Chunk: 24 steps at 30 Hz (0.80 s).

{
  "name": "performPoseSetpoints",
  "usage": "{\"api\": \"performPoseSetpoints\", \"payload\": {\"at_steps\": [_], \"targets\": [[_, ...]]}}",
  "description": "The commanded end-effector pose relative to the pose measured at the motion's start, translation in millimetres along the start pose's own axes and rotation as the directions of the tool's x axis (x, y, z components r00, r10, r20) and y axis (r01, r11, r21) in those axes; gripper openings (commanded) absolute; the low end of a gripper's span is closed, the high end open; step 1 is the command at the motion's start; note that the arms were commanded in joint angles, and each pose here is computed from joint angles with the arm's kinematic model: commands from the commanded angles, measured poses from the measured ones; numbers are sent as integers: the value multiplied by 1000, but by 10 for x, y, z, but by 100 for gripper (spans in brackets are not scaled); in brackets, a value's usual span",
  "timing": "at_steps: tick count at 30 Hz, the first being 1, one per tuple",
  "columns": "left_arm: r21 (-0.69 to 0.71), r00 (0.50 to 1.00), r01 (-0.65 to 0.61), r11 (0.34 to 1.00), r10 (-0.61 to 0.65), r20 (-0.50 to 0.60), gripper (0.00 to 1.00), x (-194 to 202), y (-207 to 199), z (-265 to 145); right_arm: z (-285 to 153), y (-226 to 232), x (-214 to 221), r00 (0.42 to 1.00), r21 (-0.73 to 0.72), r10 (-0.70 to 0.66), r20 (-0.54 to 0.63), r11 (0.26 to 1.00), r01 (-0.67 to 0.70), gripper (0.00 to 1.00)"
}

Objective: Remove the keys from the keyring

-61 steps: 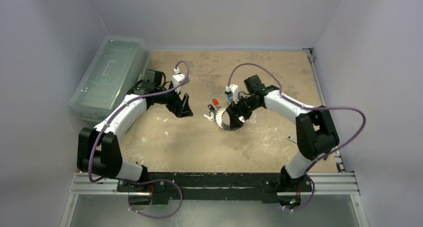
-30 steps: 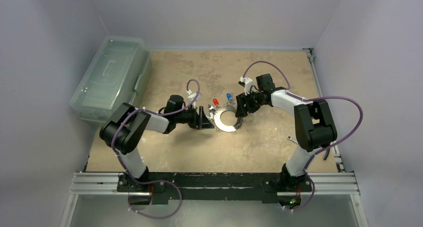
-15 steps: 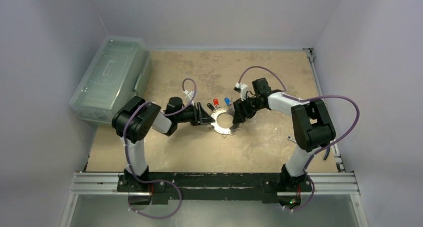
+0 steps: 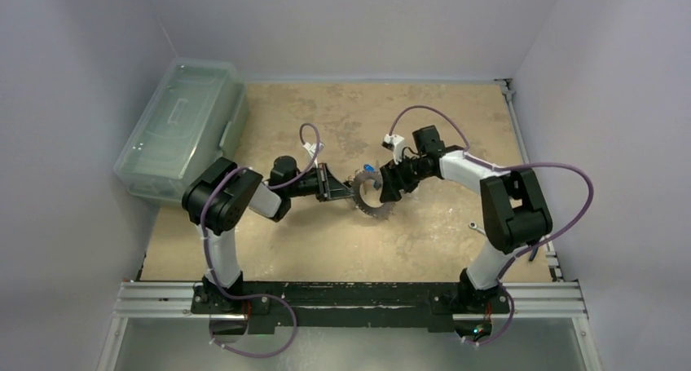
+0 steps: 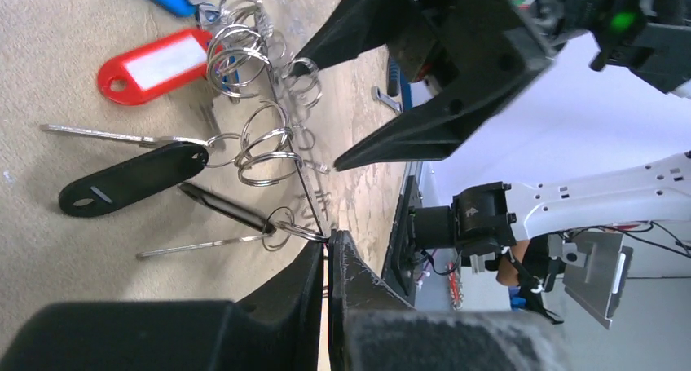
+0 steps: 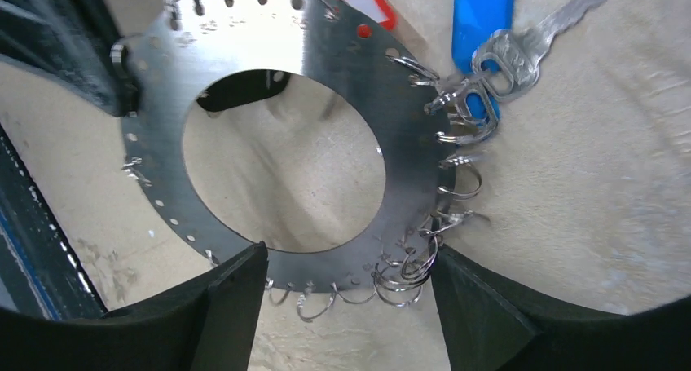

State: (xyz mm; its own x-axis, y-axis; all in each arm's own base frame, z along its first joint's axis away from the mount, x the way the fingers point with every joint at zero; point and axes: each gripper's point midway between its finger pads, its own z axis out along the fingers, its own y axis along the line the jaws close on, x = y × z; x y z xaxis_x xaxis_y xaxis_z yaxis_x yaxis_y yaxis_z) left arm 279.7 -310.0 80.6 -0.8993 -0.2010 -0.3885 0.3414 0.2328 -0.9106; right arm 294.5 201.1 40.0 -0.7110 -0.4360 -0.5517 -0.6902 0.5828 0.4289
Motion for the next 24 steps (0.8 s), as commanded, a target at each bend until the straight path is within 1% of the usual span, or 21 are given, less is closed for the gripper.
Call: {"api": "performPoseSetpoints", "payload": {"at_steps": [1,2,4,6,7,9,13,17,21,23,24], "targets": [[14,1000,-15,1000,15,17,0,-215,-184,51,-380,436,-573,954,-11,-235,184,970,241,79],[-6,1000,17,1000,-17,19,0,-248,-139,37,-493,445,-672,935,38,-282,215,959,280,83],[-32,994,104,994,-103,39,0,-325,-57,-16,-705,483,-796,896,132,-353,270,935,329,86],[-33,983,175,984,-173,65,0,-439,-19,-74,-810,584,-764,850,185,-414,326,909,372,89],[-33,976,210,977,-207,73,0,-491,5,-101,-851,637,-781,814,225,-462,352,886,406,89],[-24,963,263,964,-261,63,0,-554,23,-124,-857,697,-721,762,293,-549,343,833,468,90],[0,958,282,959,-282,46,0,-582,-30,-125,-772,581,-684,754,358,-581,305,804,474,89],[-6,959,278,961,-278,50,0,-577,-58,-146,-744,620,-741,733,367,-603,314,789,492,90],[-10,952,303,953,-302,47,0,-591,-56,-135,-596,690,-784,675,398,-659,332,747,533,90],[-41,941,338,940,-337,39,0,-580,17,-116,-480,717,-754,655,396,-668,353,741,542,89],[-60,939,342,938,-341,34,0,-569,55,-107,-427,749,-758,636,398,-679,367,733,552,89]]}}
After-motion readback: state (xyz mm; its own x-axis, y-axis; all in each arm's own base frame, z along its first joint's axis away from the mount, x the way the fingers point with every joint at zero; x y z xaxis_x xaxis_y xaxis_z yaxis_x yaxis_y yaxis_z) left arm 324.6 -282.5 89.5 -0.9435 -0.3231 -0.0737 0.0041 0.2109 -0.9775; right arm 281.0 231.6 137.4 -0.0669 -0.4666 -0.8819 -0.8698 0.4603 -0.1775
